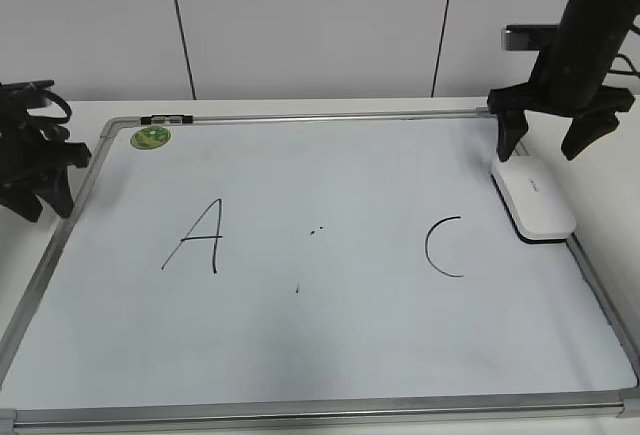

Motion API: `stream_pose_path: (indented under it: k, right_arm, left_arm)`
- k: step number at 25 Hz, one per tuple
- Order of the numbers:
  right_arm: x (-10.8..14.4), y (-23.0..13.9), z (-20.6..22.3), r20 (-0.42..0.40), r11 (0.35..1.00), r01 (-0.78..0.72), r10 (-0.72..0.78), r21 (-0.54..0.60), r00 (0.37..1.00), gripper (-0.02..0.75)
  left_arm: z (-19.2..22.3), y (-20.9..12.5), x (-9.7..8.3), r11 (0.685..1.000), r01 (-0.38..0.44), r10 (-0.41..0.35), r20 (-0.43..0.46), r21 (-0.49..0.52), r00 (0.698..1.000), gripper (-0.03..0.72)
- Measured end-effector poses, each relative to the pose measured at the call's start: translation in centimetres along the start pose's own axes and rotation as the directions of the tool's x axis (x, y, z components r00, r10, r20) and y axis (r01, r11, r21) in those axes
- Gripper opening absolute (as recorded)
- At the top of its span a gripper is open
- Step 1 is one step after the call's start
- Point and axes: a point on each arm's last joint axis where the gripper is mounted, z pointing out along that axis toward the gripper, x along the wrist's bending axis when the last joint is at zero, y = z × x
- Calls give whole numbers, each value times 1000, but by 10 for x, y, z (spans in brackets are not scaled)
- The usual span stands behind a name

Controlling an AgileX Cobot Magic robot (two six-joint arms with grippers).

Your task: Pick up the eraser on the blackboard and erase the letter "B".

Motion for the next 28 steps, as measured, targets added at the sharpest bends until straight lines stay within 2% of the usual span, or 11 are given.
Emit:
stream_pose_path:
  k: [4, 9, 14, 20, 24, 28]
  right_arm:
    - [0, -2, -27, 2, 998, -9, 9, -58, 1000, 666]
    - [0, -5, -51, -1, 994, -32, 33, -106, 999, 637]
    - [1, -22, -68, -4, 993, -32, 32, -111, 999, 568]
    - [9, -59, -88, -7, 996, -22, 22, -90, 1000, 553]
    - [11, -83, -99, -15, 987, -39, 37, -155, 999, 544]
    - [17, -102, -106, -28, 968, -39, 33, -250, 999, 541]
  left_arm:
    - [-30, 2, -2, 998, -12, 12, 0, -66, 1000, 386]
    - [-50, -5, -3, 999, -26, 25, -12, -48, 1000, 481]
    - [-79, -10, -5, 995, -33, 32, -9, -97, 999, 492]
    - [-128, -22, -12, 972, -96, 86, -57, -215, 995, 493]
    - [-151, -47, -24, 945, -178, 155, -105, -273, 982, 494]
    - [-155, -89, -33, 910, -218, 195, -99, -354, 976, 495]
